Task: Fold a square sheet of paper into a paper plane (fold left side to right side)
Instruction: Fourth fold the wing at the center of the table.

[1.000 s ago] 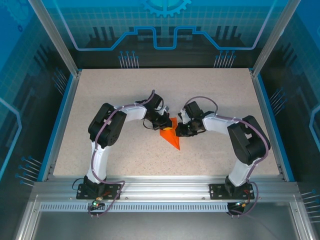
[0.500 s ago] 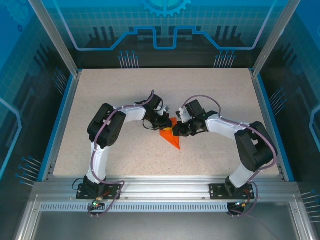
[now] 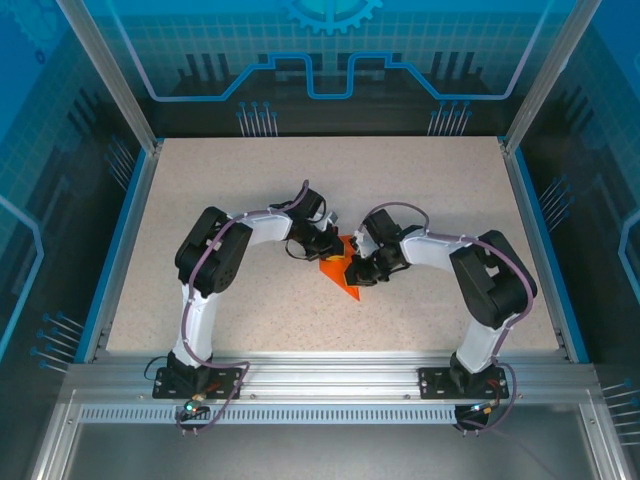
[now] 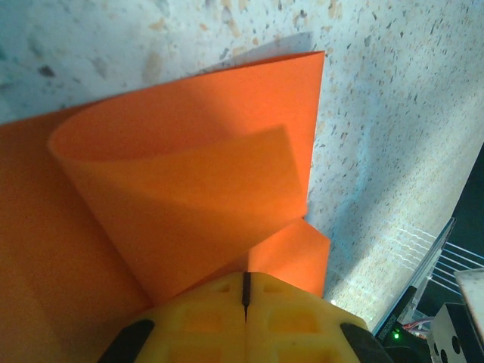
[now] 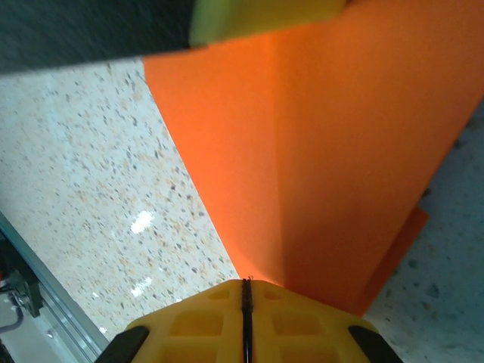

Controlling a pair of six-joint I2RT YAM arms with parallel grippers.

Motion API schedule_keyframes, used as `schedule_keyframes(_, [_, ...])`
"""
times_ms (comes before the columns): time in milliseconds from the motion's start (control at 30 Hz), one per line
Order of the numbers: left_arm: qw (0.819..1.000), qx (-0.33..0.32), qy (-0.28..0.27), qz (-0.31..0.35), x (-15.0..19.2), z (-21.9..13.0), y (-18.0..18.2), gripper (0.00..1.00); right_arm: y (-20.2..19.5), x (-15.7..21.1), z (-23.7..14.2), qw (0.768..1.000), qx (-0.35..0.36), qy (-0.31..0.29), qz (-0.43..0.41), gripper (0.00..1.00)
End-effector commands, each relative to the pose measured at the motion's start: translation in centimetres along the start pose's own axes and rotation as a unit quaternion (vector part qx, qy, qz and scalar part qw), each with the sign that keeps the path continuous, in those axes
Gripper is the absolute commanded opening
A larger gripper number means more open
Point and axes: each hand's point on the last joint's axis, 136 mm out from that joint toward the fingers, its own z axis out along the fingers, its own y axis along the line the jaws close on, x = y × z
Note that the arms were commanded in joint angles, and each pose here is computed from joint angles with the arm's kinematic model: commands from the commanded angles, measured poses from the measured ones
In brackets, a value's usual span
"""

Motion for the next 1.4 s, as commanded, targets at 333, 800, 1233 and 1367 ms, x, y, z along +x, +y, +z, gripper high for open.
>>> schedule_keyframes(333, [0.996,-0.074,0.035,-0.045,2.6,1.1,4.7,0.01,-1.7,2.3,0.6,0.997,0.058,0.046,-0.002,0.10])
schedule_keyframes(800, [0.994,-0.090,0.035,-0.047,2.5,1.2,5.3,0.02,-2.7,5.5,0.3,0.994,0.074,0.083,0.012,0.10])
schedule_keyframes(1233, [0.993,-0.098,0.035,-0.050,2.4,1.2,5.7,0.02,-3.6,8.7,-0.1,0.991,0.078,0.107,0.029,0.10])
schedule_keyframes(1367, [0.993,-0.101,0.035,-0.051,2.4,1.1,5.8,0.02,-4.1,9.4,-0.3,0.989,0.087,0.110,0.035,0.10])
